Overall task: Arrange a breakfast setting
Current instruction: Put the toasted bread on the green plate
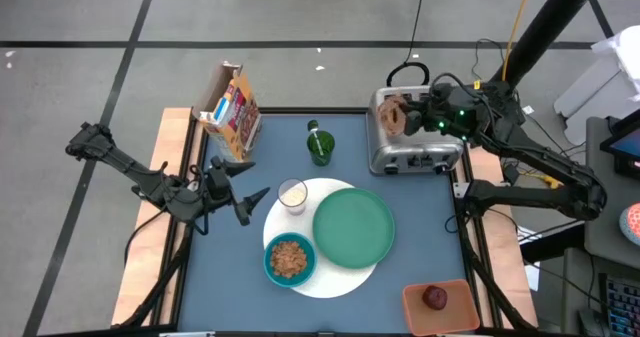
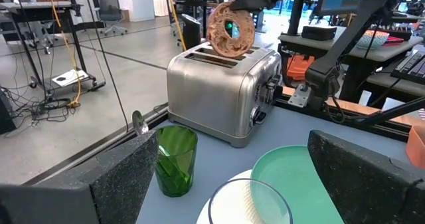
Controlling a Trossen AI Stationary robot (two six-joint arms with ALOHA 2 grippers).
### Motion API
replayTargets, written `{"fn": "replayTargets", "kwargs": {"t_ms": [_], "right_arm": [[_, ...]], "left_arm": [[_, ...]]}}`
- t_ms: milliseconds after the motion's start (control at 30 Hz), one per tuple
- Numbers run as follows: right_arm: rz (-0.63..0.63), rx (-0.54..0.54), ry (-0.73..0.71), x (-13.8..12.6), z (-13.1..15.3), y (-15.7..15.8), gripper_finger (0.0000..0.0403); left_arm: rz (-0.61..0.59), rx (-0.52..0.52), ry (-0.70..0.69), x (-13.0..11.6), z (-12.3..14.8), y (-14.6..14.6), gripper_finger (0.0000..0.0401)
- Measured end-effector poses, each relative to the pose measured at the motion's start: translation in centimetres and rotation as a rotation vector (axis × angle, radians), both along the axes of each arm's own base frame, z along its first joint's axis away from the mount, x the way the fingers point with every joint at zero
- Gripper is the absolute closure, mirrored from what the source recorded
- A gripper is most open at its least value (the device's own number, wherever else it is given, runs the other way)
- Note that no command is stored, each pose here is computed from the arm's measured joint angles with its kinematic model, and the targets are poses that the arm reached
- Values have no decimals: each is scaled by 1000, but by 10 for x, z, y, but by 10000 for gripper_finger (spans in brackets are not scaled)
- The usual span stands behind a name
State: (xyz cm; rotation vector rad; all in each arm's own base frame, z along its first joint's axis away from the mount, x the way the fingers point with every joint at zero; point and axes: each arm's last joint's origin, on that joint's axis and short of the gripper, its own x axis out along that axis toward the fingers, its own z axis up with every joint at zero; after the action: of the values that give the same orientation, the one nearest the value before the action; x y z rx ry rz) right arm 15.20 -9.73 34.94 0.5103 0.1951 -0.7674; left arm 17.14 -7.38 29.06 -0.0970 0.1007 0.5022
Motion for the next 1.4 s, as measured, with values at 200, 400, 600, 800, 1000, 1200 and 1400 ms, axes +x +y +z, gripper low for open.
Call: {"fn": "replayTargets", "kwargs": {"t_ms": [200,400,600,800,1000,1200,1400], "right_arm": [[122,17,-67,8,4,9,314],[258,45,-97,21,4,23,314],[346,100,-83,36,-2,39,314],[436,136,-64,47,-7,57,314],[504,190,-45,58,-13,74,314],[579,210,13,72,-24,90,314],[633,229,82,87,-38,105,314]], "left_arm": [[0,0,0,0,0,0,9],[0,0,0,0,0,0,9],[0,0,0,0,0,0,9],[0,-1,-1,0,0,0,9],[0,-1,-1,0,0,0,9],[0,0,0,0,0,0,9],[0,-1,-1,0,0,0,9]]}}
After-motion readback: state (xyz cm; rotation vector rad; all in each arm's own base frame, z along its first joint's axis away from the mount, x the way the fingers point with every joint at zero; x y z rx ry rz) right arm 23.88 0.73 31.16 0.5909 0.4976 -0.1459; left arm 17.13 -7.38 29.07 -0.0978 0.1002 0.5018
